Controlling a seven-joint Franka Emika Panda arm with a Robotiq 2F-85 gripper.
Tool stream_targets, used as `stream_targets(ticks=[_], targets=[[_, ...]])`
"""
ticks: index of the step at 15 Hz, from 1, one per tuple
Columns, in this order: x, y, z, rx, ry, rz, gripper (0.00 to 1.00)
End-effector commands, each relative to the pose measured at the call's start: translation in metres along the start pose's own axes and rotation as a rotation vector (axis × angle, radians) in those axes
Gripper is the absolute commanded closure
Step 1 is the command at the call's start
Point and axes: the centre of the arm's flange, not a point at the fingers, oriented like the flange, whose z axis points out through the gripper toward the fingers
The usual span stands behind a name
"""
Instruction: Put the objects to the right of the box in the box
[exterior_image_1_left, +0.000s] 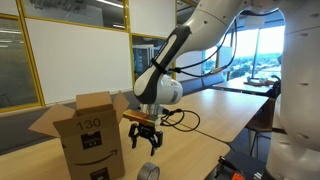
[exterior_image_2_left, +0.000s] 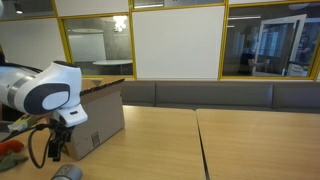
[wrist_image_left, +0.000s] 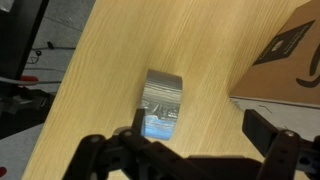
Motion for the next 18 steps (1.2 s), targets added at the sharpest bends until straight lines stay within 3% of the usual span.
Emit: stream_targets(ticks=[1, 18], targets=[[-0.001, -0.001, 0.021, 0.014, 0.001, 0.04, 0.0], [0.017, 0.012, 0.082, 0.005, -0.058, 0.129, 0.0]])
